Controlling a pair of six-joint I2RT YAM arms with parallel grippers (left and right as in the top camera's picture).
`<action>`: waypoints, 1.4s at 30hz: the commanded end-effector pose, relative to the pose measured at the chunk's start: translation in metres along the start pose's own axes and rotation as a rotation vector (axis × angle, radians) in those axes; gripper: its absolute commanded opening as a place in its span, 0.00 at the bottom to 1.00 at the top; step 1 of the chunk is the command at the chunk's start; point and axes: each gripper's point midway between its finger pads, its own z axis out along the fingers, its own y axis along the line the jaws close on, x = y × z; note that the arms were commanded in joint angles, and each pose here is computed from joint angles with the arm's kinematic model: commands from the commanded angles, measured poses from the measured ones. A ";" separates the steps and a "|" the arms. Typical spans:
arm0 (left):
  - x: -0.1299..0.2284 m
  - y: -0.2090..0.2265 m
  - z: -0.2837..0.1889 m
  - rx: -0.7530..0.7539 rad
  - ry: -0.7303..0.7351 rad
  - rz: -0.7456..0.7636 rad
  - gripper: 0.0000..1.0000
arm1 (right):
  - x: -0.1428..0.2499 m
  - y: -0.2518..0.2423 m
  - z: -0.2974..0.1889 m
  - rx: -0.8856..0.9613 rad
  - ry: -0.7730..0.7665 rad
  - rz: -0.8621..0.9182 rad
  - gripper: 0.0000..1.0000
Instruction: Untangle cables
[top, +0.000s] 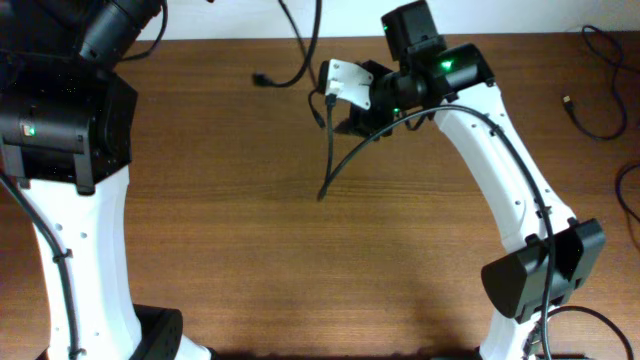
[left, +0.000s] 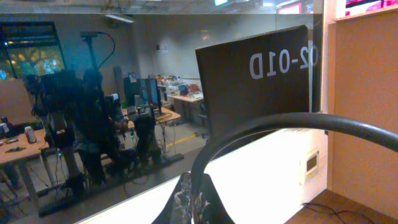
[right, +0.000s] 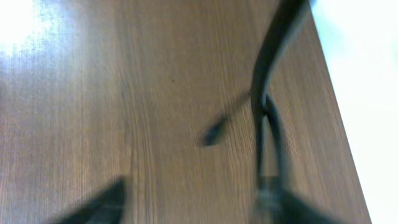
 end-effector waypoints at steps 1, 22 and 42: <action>-0.001 0.002 0.000 -0.008 -0.002 0.015 0.00 | -0.014 0.006 -0.009 0.004 -0.034 -0.023 0.04; 0.098 0.068 -0.021 -0.284 0.370 -0.018 0.00 | 0.164 -0.164 -0.299 0.836 -0.309 0.953 0.04; 0.263 -0.136 0.133 0.381 0.456 -0.173 0.00 | 0.203 -0.166 -0.291 0.846 -0.262 1.089 0.04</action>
